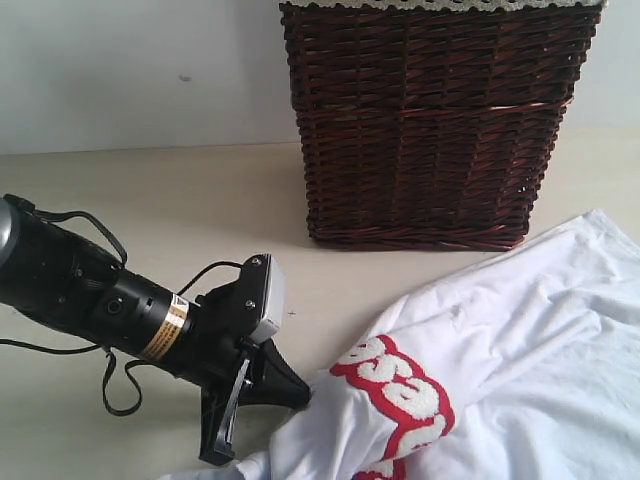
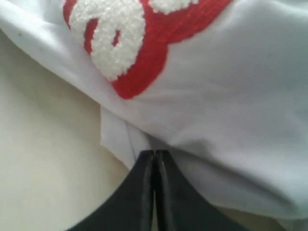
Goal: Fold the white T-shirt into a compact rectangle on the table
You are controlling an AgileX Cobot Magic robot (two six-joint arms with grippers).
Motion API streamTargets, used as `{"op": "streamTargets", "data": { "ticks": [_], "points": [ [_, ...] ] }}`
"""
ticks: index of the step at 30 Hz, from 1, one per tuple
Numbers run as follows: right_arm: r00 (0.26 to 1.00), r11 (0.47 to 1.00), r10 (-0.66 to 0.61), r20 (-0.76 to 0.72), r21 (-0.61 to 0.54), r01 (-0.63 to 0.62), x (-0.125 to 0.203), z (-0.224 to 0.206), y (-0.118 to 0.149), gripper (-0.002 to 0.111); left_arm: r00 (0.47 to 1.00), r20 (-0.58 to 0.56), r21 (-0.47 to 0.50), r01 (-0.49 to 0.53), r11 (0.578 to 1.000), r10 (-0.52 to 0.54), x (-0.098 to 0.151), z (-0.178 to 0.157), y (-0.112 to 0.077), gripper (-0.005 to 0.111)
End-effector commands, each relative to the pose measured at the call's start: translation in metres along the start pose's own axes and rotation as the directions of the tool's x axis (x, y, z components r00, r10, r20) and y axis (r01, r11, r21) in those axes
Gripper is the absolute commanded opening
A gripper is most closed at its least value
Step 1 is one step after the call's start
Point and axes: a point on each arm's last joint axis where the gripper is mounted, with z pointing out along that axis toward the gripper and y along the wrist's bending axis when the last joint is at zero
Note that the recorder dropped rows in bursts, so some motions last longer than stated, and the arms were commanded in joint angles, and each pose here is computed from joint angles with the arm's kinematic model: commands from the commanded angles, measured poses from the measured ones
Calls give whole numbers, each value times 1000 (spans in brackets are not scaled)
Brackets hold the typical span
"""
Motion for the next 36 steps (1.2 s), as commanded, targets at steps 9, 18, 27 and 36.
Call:
{"op": "streamTargets", "data": {
  "ticks": [9, 18, 27, 36],
  "points": [
    [1000, 1000, -1, 5, 1, 1, 1, 0, 0, 30, 969, 90, -280, -198, 939, 231, -82, -67, 21, 0],
    [1000, 1000, -1, 5, 1, 1, 1, 0, 0, 30, 893, -112, -361, -446, 819, 436, -89, -87, 26, 0],
    [1000, 1000, -1, 4, 0, 1, 1, 0, 0, 30, 956, 259, 51, -157, 986, 138, -86, -80, -39, 0],
    [1000, 1000, -1, 4, 0, 1, 1, 0, 0, 30, 942, 193, 436, 170, 884, -276, -65, -64, -99, 0]
  ]
}}
